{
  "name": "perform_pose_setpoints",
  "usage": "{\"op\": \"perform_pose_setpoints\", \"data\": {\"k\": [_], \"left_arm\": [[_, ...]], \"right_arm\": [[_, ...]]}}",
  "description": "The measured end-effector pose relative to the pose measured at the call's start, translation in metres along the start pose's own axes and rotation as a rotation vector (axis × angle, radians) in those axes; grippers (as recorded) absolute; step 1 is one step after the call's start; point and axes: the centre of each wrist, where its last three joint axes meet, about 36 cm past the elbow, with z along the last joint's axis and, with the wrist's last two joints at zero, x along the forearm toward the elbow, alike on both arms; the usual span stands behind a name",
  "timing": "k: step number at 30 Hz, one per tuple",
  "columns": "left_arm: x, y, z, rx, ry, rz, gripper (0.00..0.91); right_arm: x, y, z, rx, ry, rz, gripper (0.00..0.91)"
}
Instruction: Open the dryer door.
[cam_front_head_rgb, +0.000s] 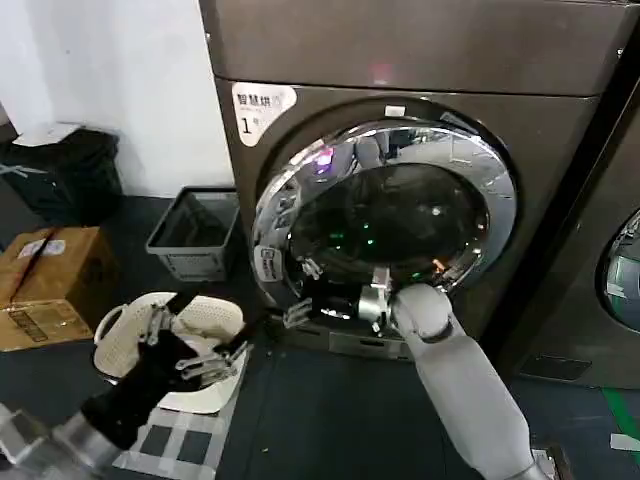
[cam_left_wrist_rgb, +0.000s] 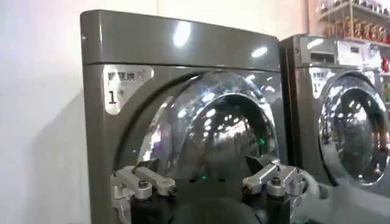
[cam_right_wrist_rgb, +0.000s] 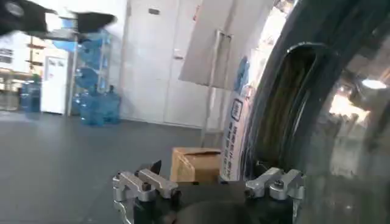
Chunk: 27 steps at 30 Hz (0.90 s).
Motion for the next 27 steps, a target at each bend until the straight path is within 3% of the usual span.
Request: {"op": "perform_pose_setpoints", "data": {"k": [7,20,27], "left_arm": [[-0.001,0.008,-0.003,-0.044,-0.020,-0.028,0.907],[-0.009,0.074,0.047,-0.060,-0.038,-0.092,0.907],[-0.009,0.102,0.060,-0.026,-0.041,-0.123,0.907]], "right_arm": [[0.014,0.016,0.002,-0.011,-0.024,-0.037,0.907],[0.031,0.045,0.003,-0.018,-0.059,-0.073,0.907],[0.042,0.055,0.002,-0.018,-0.069,-0.103,0.907]]}}
